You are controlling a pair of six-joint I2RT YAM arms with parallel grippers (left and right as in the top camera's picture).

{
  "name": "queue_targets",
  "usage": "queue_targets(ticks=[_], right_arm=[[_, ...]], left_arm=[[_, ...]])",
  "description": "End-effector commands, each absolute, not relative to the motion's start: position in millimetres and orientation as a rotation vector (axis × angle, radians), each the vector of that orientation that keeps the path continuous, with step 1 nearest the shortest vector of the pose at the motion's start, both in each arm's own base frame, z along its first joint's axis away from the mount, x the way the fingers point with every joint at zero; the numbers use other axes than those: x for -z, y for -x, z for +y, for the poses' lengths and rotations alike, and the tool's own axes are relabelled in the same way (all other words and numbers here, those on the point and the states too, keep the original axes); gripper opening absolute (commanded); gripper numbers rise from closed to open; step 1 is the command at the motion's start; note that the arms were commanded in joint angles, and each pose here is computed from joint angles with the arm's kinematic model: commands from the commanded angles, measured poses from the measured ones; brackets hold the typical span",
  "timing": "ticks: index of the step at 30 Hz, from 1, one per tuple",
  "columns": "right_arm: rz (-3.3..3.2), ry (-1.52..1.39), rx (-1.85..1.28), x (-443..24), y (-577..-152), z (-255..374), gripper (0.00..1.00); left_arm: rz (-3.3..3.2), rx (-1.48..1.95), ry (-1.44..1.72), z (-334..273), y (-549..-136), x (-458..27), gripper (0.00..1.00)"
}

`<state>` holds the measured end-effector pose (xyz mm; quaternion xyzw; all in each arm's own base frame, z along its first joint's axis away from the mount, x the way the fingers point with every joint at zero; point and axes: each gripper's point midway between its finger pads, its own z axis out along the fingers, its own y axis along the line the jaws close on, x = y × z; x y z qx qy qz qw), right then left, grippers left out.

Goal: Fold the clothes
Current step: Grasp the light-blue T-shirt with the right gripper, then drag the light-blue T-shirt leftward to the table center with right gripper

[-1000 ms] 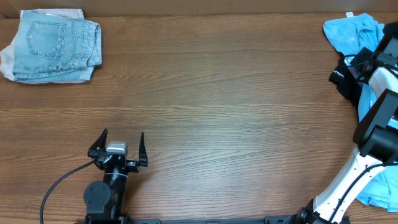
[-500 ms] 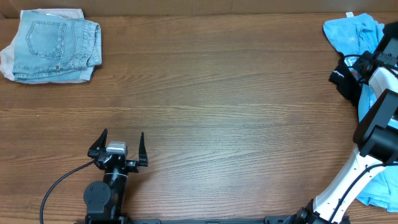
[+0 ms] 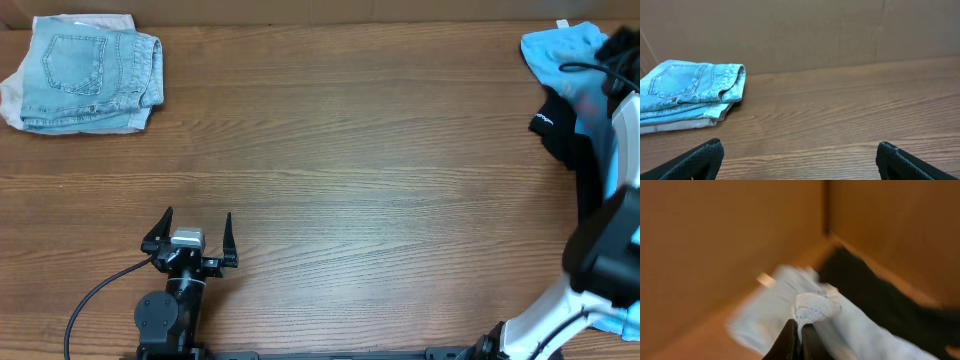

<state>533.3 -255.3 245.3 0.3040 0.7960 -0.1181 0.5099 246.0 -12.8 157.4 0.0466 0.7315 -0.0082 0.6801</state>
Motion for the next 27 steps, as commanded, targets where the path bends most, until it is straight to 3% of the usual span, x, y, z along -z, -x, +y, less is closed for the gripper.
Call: queue_targets(ticks=[1, 4, 6, 10, 17, 24, 25, 26, 27], right_arm=[[1.77, -0.564, 0.166, -347.1, -536.7, -184.4, 0.04], [1.73, -0.457, 0.08, -384.1, -534.8, -128.0, 0.04], [1.712, -0.293, -0.08, -411.7, -532.8, -53.3, 0.04], [1.72, -0.066, -0.327, -423.5, -525.7, 57.4, 0.04], [1.822, 0.285, -0.698, -383.7, -481.6, 261.3, 0.04], [1.902, 0.545, -0.854, -342.0, -407.5, 386.2, 0.04], [1.899, 0.567, -0.867, -342.0, -399.2, 394.6, 0.08], [1.889, 0.588, -0.877, -344.2, -391.4, 401.8, 0.2], [1.879, 0.601, -0.88, -346.2, -386.1, 406.8, 0.41]], left_arm=[[1.64, 0.019, -0.09, -11.0, -245.9, -157.2, 1.0], [1.64, 0.019, -0.09, -10.9, -245.9, -157.0, 1.0], [1.64, 0.019, -0.09, -11.0, -245.8, -157.1, 1.0], [1.64, 0.019, -0.09, -10.9, -245.9, -157.0, 1.0], [1.64, 0.019, -0.09, -10.9, -245.9, -157.1, 1.0], [1.64, 0.019, -0.09, -10.9, -245.9, -157.0, 1.0], [1.64, 0.019, -0.09, -11.0, -245.9, -157.1, 1.0], [1.64, 0.019, -0.09, -11.0, -245.9, -157.0, 1.0], [1.64, 0.019, -0.09, -11.0, -245.9, -157.0, 1.0]])
